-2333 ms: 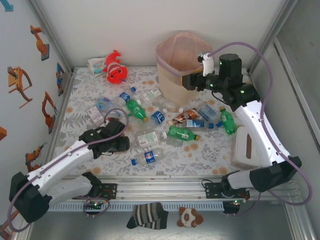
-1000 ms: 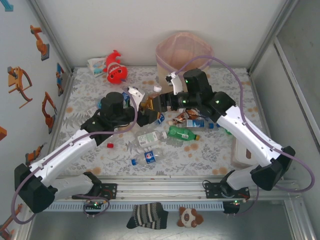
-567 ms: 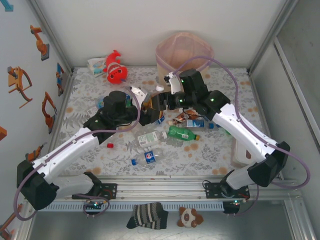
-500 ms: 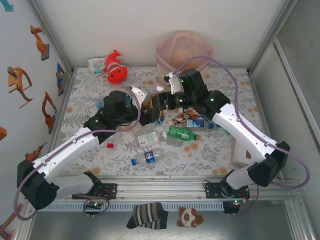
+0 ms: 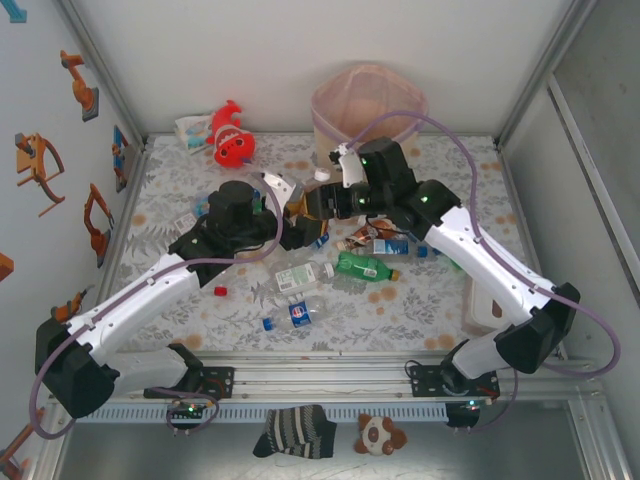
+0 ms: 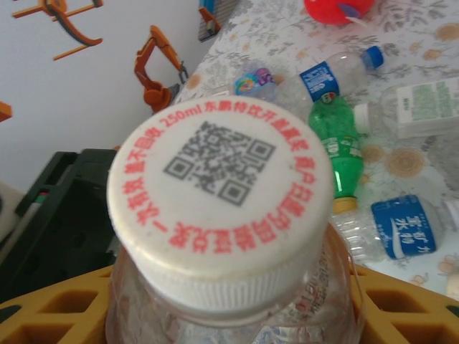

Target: Put the plastic bottles in the bin

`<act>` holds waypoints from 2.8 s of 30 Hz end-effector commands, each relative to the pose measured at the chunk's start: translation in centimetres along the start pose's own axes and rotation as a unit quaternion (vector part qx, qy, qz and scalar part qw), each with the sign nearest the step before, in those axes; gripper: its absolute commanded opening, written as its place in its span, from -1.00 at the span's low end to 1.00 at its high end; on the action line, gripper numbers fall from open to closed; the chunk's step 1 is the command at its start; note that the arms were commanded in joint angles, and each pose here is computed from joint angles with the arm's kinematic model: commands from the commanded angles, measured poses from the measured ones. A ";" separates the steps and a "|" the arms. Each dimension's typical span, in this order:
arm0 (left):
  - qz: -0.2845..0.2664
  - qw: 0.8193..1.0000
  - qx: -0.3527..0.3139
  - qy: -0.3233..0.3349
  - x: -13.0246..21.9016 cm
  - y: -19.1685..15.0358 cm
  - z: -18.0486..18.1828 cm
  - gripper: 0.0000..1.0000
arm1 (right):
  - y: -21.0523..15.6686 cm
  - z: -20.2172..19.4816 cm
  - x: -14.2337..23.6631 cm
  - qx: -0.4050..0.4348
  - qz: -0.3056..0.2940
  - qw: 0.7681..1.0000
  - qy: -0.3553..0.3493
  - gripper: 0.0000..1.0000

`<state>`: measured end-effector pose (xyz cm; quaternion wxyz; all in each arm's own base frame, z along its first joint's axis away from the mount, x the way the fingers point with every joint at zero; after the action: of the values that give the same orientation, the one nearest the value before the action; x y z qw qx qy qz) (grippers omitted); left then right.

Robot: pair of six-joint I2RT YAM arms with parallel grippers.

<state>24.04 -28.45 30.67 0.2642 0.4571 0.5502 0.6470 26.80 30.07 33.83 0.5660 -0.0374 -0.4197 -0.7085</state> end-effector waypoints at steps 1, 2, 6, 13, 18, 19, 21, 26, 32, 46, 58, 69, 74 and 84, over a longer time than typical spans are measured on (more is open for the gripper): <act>-0.040 0.999 -0.027 0.014 1.2 2.8 0.0 0.35 | 1.4 -0.3 1.4 0.015 -0.028 0.999 -0.026 0.10; -0.039 0.999 -0.026 0.019 1.3 2.8 0.1 0.36 | 1.7 -0.5 1.6 0.017 -0.032 0.999 -0.032 0.10; -0.030 0.999 -0.022 0.024 1.6 2.6 0.1 0.36 | 3.0 -1.4 2.7 0.029 -0.048 0.997 -0.058 0.10; 0.008 0.997 0.005 0.070 2.0 1.0 1.4 0.36 | 6.5 -3.0 5.2 0.050 -0.088 0.990 -0.102 0.10; 0.040 0.992 0.034 0.117 2.5 -0.7 2.9 0.36 | 10.3 -4.1 7.3 0.060 -0.133 0.982 -0.120 0.10; 0.047 0.990 0.042 0.125 2.6 -1.1 3.2 0.36 | 11.2 -4.4 7.6 0.062 -0.142 0.980 -0.127 0.10; 0.059 0.987 0.057 0.136 2.8 -1.9 4.0 0.36 | 12.9 -5.0 8.3 0.070 -0.161 0.974 -0.140 0.10; 0.076 0.979 0.101 0.158 3.5 -3.7 5.7 0.36 | 17.1 -6.3 9.0 0.101 -0.195 0.959 -0.177 0.10; 0.085 0.975 0.118 0.167 4.2 -4.9 6.4 0.36 | 21.0 -9.4 8.1 0.119 -0.212 0.945 -0.219 0.10; 0.103 0.971 0.122 0.176 4.6 -6.1 6.7 0.37 | 24.9 -17.7 3.1 0.152 -0.202 0.920 -0.298 0.10; 0.108 0.966 0.123 0.199 5.6 -7.0 6.9 0.37 | 27.6 -21.2 -2.2 0.126 -0.250 0.923 -0.265 0.11; 0.105 0.961 0.125 0.224 7.4 -7.7 6.8 0.38 | 28.5 -24.6 -6.3 0.103 -0.280 0.919 -0.257 0.11; 0.104 0.959 0.126 0.232 7.9 -8.1 6.9 0.38 | 27.7 -26.2 -7.7 0.102 -0.262 0.922 -0.268 0.11; 0.106 0.956 0.130 0.240 8.2 -8.6 6.9 0.39 | 26.4 -27.3 -8.4 0.107 -0.233 0.925 -0.280 0.25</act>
<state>25.45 -16.74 25.06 0.0044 0.3808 0.6179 0.6879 62.58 19.30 29.23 0.2410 -0.0529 -0.6243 -0.7412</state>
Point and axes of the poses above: each hand's point on the last joint's axis, 136 mm out from that joint toward the fingers, its own x axis back along the fingers, its own z axis along the line the jaws close on, y = z × x, the point moved 3 cm from there along x, back along the fingers, and after that the axes turned 12 degrees about -x, right-handed, at the moved point
